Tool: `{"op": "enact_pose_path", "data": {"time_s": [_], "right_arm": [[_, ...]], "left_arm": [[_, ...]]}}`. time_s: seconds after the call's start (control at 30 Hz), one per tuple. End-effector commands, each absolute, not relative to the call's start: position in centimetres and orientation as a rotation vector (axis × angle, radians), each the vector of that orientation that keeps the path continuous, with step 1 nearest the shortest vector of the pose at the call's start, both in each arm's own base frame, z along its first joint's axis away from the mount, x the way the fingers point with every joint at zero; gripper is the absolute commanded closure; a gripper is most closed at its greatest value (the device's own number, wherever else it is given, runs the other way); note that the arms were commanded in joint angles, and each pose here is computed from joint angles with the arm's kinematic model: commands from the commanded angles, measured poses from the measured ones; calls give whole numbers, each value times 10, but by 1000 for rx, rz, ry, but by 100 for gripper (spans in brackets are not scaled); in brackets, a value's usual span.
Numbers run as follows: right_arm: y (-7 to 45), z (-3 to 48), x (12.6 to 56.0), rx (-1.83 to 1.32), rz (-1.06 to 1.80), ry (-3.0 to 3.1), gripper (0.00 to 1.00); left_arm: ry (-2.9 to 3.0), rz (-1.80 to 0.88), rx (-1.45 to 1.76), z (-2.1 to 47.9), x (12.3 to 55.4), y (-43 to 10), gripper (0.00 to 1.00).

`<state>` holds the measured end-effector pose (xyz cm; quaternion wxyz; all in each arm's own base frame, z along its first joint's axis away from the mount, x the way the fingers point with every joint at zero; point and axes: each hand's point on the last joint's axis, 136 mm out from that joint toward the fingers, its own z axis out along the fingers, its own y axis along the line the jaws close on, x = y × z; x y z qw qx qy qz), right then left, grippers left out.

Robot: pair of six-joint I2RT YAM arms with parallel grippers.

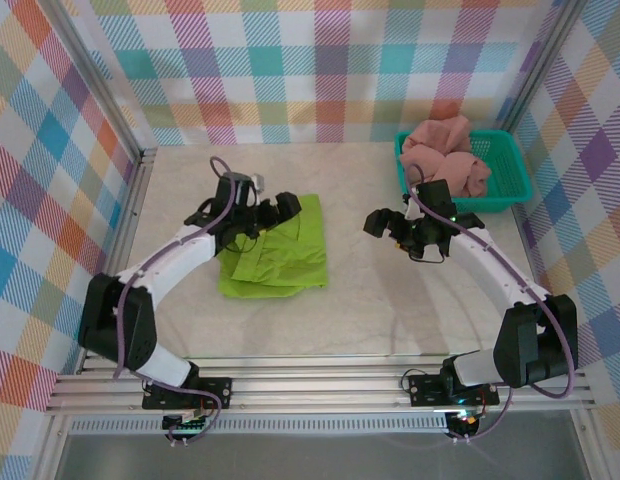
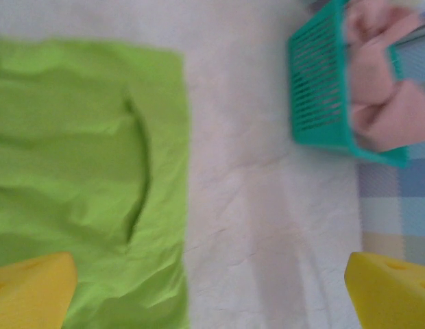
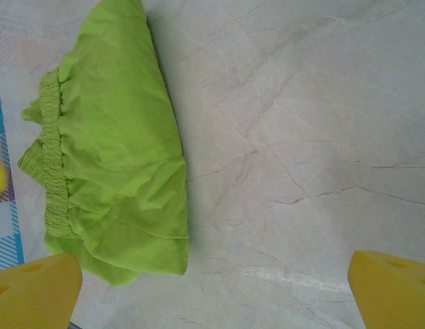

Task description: Fold and stack the shorts

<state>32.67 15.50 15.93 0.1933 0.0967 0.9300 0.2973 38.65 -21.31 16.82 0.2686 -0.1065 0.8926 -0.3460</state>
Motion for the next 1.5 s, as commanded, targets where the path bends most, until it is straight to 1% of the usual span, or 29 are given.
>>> {"op": "enact_pose_path", "data": {"time_s": [0.0, 0.2, 0.37, 0.53, 0.7, 0.8, 0.9, 1.03, 1.13, 1.2, 1.33, 1.47], "right_arm": [[150, 163, 320, 251, 818, 2598, 0], [148, 157, 316, 261, 807, 2614, 1], [145, 151, 313, 267, 787, 2626, 1], [146, 149, 312, 281, 799, 2635, 0], [146, 150, 310, 290, 802, 2633, 1], [144, 152, 308, 285, 792, 2633, 1], [144, 155, 308, 280, 790, 2625, 1], [143, 159, 306, 276, 795, 2616, 0], [144, 162, 305, 274, 800, 2609, 1], [144, 165, 305, 272, 808, 2602, 0], [145, 169, 304, 274, 818, 2589, 0], [146, 172, 306, 275, 832, 2578, 1]], "left_arm": [[2489, -832, -370, 121, 387, -197, 0], [2547, -765, -465, 69, 392, -163, 0], [2590, -677, -513, 45, 400, -124, 0], [2631, -624, -519, 41, 432, -95, 0], [2721, -514, -500, 20, 461, -67, 0], [2700, -497, -534, 18, 482, -47, 0], [2651, -523, -556, 28, 504, -29, 0], [2646, -479, -533, 42, 528, -3, 0], [2646, -489, -476, 52, 544, 0, 0], [2638, -513, -414, 68, 551, -6, 0], [2592, -483, -358, 113, 546, -22, 0], [2555, -461, -474, 138, 514, -25, 0]]}}
